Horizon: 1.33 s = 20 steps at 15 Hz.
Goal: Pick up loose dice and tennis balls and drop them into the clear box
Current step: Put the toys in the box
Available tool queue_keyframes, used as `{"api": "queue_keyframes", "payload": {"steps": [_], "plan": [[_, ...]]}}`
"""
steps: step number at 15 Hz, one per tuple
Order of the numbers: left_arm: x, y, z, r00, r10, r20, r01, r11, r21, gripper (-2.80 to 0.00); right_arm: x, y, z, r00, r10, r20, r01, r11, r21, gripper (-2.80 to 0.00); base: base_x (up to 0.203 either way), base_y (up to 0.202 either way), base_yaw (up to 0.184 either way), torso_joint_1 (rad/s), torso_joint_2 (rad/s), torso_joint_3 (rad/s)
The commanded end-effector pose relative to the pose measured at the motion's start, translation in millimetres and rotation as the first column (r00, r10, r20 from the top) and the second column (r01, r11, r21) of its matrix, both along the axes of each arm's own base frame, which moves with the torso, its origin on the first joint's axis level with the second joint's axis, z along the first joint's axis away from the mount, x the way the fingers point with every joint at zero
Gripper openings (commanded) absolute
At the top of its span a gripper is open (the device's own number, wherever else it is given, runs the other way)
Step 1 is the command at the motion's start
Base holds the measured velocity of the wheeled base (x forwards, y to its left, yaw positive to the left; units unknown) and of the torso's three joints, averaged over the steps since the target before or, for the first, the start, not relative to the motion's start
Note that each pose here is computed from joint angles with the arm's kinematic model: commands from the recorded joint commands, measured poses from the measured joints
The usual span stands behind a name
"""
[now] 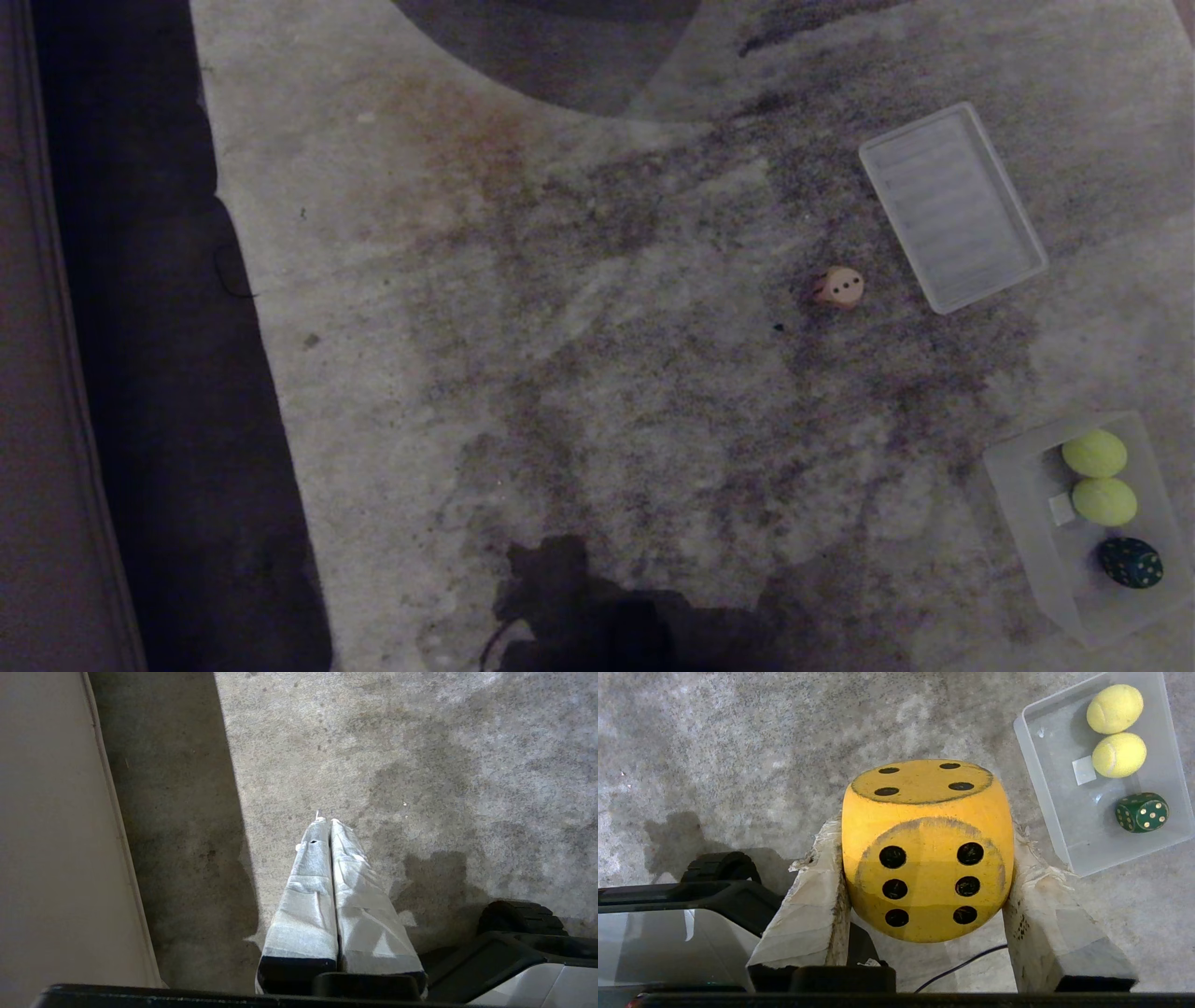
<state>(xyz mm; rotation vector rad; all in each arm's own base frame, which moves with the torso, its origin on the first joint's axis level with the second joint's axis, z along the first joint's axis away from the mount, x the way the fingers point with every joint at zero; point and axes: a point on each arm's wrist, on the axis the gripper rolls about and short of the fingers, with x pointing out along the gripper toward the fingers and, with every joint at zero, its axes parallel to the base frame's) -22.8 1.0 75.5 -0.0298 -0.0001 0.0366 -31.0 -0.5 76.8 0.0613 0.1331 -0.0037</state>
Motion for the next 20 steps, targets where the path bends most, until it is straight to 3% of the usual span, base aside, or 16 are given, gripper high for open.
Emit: {"api": "queue_keyframes", "payload": {"steps": [1,15,20], "plan": [[0.1,0.0,-0.4,1.000,0.000,-0.001,0.000,1.000,-0.001,-2.80,0.0,0.0,-0.3,1.000,0.000,-0.003,0.000,1.000,0.000,-2.80,0.000,0.000,0.000,0.000,0.00,0.000],[0.1,0.1,-0.4,1.000,0.005,-0.001,-0.005,1.000,-0.004,-2.80,0.0,0.0,-0.3,1.000,0.001,-0.003,-0.001,1.000,0.000,-2.80,0.000,0.000,0.000,0.000,0.00,0.003],[0.1,0.1,-0.4,1.000,0.005,-0.001,-0.005,1.000,-0.005,-2.80,0.0,0.0,-0.3,1.000,0.001,-0.003,-0.001,1.000,0.000,-2.80,0.000,0.000,0.000,0.002,0.00,0.170]]}}
